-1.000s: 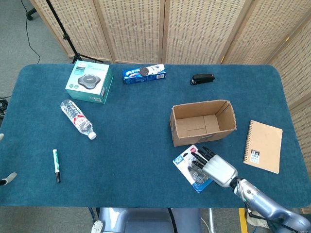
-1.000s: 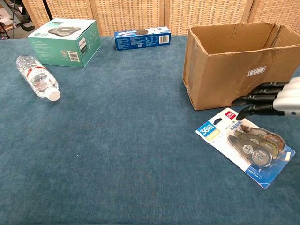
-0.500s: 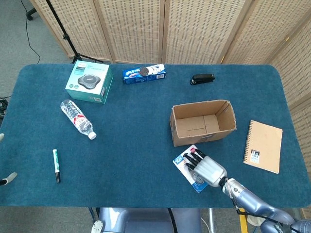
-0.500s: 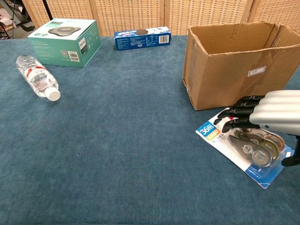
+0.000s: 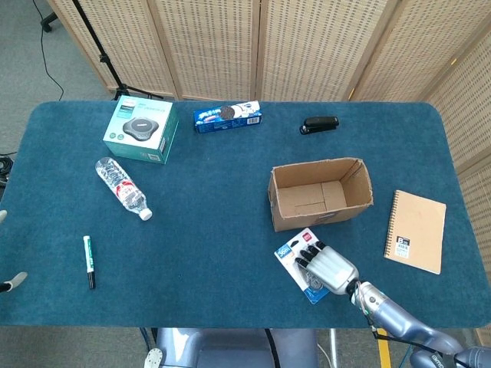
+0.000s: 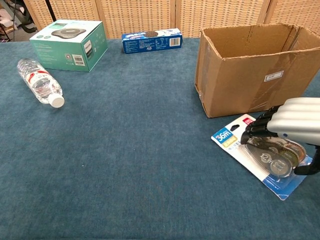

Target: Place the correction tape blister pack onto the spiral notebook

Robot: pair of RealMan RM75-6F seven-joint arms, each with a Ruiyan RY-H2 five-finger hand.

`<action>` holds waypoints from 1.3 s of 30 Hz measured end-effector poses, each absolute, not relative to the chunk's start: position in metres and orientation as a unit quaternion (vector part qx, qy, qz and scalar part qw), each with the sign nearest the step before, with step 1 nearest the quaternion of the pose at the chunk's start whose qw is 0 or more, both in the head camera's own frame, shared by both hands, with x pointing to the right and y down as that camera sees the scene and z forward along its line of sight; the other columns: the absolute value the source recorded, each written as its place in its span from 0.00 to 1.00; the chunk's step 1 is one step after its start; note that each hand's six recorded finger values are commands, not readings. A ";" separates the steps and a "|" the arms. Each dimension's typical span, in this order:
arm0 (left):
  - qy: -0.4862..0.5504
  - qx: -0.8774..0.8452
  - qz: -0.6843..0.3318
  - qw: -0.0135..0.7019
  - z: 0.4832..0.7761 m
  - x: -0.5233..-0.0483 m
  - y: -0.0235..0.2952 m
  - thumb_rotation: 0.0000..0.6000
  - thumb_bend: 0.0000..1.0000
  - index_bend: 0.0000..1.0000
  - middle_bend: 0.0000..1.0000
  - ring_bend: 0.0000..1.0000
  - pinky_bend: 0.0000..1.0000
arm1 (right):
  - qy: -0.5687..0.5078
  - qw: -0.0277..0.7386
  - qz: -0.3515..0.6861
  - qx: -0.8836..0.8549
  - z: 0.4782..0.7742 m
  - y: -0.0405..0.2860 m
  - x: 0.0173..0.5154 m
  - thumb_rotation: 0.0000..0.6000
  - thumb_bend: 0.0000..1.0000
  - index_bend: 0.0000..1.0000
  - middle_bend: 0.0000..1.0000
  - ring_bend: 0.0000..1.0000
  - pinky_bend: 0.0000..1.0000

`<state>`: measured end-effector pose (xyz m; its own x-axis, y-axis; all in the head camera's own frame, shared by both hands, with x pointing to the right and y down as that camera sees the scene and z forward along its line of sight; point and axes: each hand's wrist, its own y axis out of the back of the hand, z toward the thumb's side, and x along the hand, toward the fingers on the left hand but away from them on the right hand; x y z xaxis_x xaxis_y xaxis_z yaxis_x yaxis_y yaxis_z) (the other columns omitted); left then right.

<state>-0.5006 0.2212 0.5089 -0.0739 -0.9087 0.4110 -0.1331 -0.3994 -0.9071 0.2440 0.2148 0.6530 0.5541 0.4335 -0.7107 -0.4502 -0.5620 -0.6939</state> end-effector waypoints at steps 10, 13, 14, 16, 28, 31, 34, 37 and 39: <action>0.433 -0.598 -0.588 0.331 0.510 -0.499 0.222 1.00 0.00 0.00 0.00 0.00 0.00 | -0.047 0.478 0.467 -0.742 0.598 0.200 0.285 1.00 1.00 0.46 0.41 0.25 0.23; 0.430 -0.599 -0.589 0.332 0.511 -0.497 0.223 1.00 0.00 0.00 0.00 0.00 0.00 | -0.058 0.483 0.486 -0.726 0.585 0.191 0.310 1.00 1.00 0.46 0.41 0.25 0.23; 0.430 -0.599 -0.589 0.331 0.511 -0.497 0.223 1.00 0.00 0.00 0.00 0.00 0.00 | -0.058 0.483 0.495 -0.720 0.583 0.189 0.320 1.00 1.00 0.46 0.41 0.25 0.23; 0.431 -0.599 -0.588 0.331 0.510 -0.497 0.223 1.00 0.00 0.00 0.00 0.00 0.00 | -0.061 0.476 0.509 -0.714 0.581 0.187 0.336 1.00 1.00 0.46 0.41 0.25 0.23; 0.426 -0.600 -0.591 0.330 0.513 -0.495 0.221 1.00 0.00 0.00 0.00 0.00 0.00 | -0.108 0.429 0.622 -0.646 0.533 0.154 0.440 1.00 1.00 0.47 0.41 0.24 0.23; 0.426 -0.599 -0.591 0.331 0.513 -0.495 0.222 1.00 0.00 0.00 0.00 0.00 0.00 | -0.119 0.432 0.630 -0.634 0.507 0.144 0.439 1.00 1.00 0.47 0.41 0.24 0.23; 0.426 -0.598 -0.593 0.330 0.514 -0.495 0.221 1.00 0.00 0.00 0.00 0.00 0.00 | -0.123 0.431 0.636 -0.628 0.486 0.135 0.429 1.00 1.00 0.47 0.41 0.24 0.23; 0.428 -0.598 -0.592 0.331 0.513 -0.496 0.220 1.00 0.00 0.00 0.00 0.00 0.00 | -0.119 0.428 0.647 -0.619 0.469 0.121 0.417 1.00 1.00 0.47 0.41 0.24 0.23; 0.430 -0.596 -0.592 0.331 0.512 -0.497 0.219 1.00 0.00 0.00 0.00 0.00 0.00 | -0.117 0.423 0.653 -0.618 0.463 0.108 0.405 1.00 1.00 0.47 0.41 0.24 0.23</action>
